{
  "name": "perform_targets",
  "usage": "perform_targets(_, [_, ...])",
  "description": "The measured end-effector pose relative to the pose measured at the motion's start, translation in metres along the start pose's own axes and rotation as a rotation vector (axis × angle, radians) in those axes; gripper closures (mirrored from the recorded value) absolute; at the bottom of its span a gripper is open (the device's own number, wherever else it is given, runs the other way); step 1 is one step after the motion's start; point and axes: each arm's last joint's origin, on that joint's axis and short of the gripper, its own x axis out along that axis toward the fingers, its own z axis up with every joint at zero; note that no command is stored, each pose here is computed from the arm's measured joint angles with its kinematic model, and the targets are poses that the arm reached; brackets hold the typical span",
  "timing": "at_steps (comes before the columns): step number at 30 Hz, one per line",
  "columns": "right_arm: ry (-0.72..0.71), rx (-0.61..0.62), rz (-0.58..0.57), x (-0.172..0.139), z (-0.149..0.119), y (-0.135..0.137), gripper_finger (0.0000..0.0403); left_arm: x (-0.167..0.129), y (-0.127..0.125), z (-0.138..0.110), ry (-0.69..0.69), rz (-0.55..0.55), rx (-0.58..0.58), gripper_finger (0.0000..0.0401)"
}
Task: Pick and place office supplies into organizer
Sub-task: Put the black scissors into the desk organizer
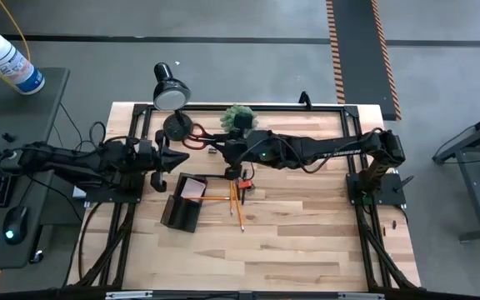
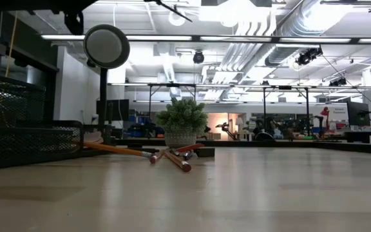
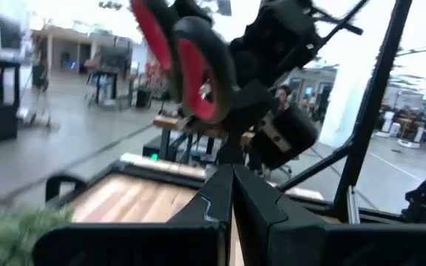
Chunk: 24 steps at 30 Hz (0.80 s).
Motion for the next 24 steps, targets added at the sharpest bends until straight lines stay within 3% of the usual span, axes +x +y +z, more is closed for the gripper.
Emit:
perform_targets(4, [-0.031, -0.023, -0.019, 0.0, 0.003, -0.002, 0.0305, 0.007, -0.003, 0.002, -0.042, -0.056, 0.067, 0.0392])
perform_targets(8, [-0.03, -0.069, -0.059, 0.0, 0.005, -0.004, 0.0305, 0.013, -0.004, 0.003, -0.081, -0.041, 0.065, 0.036])
perform_targets(17, [-0.021, -0.162, -0.111, 0.0, 0.006, -0.006, 0.0305, 0.016, -0.002, 0.011, -0.193, 0.086, 0.057, 0.0276])
perform_targets(24, [-0.054, -0.169, -0.127, -0.001, 0.009, -0.008, 0.0305, 0.015, 0.0, 0.012, -0.201, 0.165, 0.039, 0.0236])
